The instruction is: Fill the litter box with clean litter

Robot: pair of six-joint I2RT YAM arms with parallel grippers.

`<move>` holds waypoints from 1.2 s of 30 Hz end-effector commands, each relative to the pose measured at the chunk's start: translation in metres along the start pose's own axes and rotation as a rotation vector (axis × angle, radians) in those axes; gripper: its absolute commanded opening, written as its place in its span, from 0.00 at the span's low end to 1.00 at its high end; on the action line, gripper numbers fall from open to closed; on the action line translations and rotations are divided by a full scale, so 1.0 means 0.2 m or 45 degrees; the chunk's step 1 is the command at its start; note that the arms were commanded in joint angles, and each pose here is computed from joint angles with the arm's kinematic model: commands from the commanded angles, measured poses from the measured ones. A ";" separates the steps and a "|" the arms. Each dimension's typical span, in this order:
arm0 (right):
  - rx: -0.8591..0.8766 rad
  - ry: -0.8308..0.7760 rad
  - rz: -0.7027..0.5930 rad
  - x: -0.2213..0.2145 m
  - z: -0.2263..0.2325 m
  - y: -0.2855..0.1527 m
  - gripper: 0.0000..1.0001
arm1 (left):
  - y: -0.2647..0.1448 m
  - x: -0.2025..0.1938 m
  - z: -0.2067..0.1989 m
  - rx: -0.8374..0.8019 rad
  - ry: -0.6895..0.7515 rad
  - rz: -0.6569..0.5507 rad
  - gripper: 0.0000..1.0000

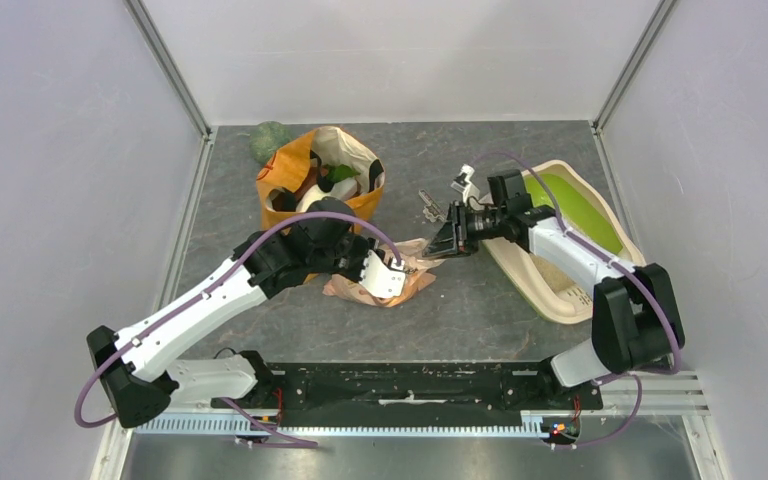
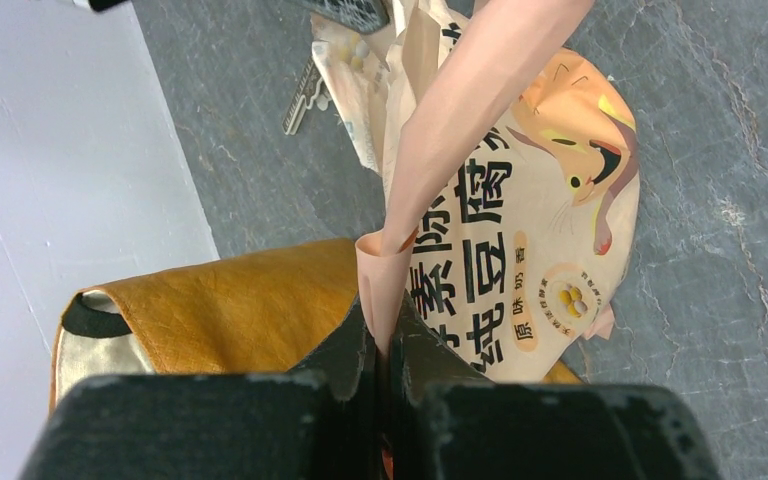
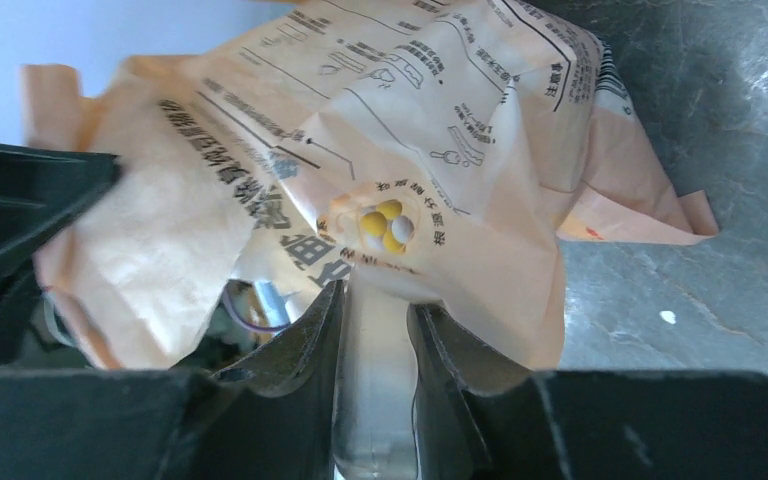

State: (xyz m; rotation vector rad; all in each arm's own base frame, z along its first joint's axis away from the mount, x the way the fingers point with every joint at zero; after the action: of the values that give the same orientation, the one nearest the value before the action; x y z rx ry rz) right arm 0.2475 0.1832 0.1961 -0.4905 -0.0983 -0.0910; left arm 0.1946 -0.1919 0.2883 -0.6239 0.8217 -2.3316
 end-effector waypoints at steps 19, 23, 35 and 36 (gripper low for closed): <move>0.254 0.157 -0.091 -0.08 -0.02 -0.35 0.00 | -0.04 0.05 0.06 0.062 0.000 -0.059 0.02; 0.406 0.214 -0.140 0.02 0.04 -0.25 0.00 | -0.04 0.06 0.07 0.073 -0.003 -0.067 0.02; 0.418 0.273 -0.148 -0.03 -0.03 -0.36 0.00 | -0.06 0.06 0.07 0.088 -0.007 -0.052 0.02; 0.416 0.259 -0.147 -0.04 -0.02 -0.36 0.00 | -0.06 0.06 0.07 0.087 -0.008 -0.051 0.02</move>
State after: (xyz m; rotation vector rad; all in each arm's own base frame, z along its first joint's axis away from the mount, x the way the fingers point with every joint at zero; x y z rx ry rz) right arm 0.2347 0.1263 0.2098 -0.1635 0.1387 -0.2357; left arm 0.1942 -0.1911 0.2880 -0.6134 0.8293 -2.3190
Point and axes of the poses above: each gripper's point midway between its finger pads, its own y axis out along the fingers, its own z axis along the line the jaws close on, x = y × z, the point moved 8 cm from there along -y, back along the fingers, and after that the axes turned 12 degrees about y, right-handed, at the moved point
